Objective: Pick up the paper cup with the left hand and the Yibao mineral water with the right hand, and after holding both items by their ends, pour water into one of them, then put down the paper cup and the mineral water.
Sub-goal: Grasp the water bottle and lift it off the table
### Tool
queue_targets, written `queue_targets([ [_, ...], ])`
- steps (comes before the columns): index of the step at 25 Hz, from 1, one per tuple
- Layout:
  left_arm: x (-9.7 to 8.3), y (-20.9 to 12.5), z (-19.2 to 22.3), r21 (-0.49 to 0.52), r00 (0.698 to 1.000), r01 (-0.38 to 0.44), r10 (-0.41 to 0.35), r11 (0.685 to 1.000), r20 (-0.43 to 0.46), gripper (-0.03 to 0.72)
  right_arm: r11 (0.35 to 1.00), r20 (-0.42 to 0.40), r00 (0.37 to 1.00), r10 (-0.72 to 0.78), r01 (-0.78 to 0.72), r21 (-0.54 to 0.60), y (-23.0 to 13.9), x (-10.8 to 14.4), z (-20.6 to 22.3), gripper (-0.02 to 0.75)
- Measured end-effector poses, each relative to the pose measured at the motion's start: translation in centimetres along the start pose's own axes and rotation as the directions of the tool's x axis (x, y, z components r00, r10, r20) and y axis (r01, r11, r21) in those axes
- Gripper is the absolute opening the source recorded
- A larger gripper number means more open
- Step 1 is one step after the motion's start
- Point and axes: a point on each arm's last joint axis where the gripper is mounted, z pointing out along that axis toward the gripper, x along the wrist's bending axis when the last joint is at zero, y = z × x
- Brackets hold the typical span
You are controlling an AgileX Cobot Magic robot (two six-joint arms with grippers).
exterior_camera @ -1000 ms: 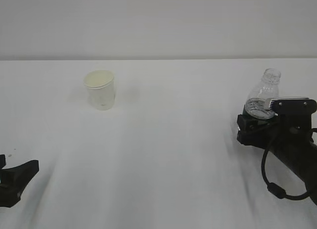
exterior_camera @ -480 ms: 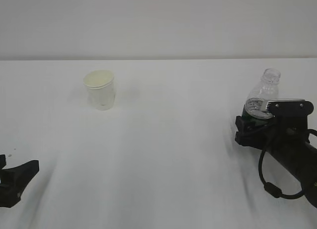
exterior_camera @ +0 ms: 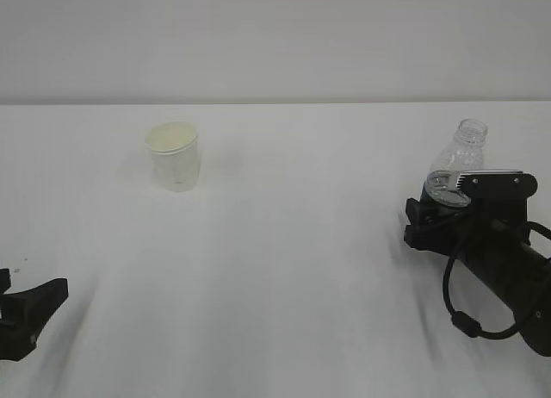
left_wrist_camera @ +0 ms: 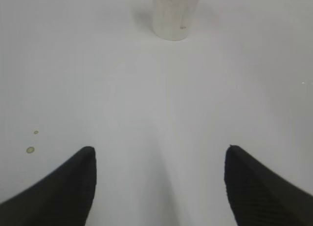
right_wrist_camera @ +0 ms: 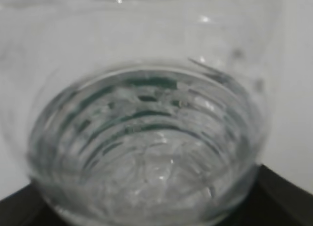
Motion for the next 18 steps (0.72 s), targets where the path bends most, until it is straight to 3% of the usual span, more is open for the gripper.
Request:
queue_targets([
  [9, -0.01, 0.0, 0.0, 0.0, 1.0, 0.0, 0.0, 1.0, 0.001, 0.589, 1.0, 0.002, 1.0, 0.001, -0.001, 0.0, 0.0, -0.02, 0.0, 0.589],
  [18, -0.01, 0.0, 0.0, 0.0, 1.0, 0.0, 0.0, 1.0, 0.001, 0.589, 1.0, 0.006, 1.0, 0.003, -0.003, -0.002, 0.02, -0.05, 0.0, 0.51],
])
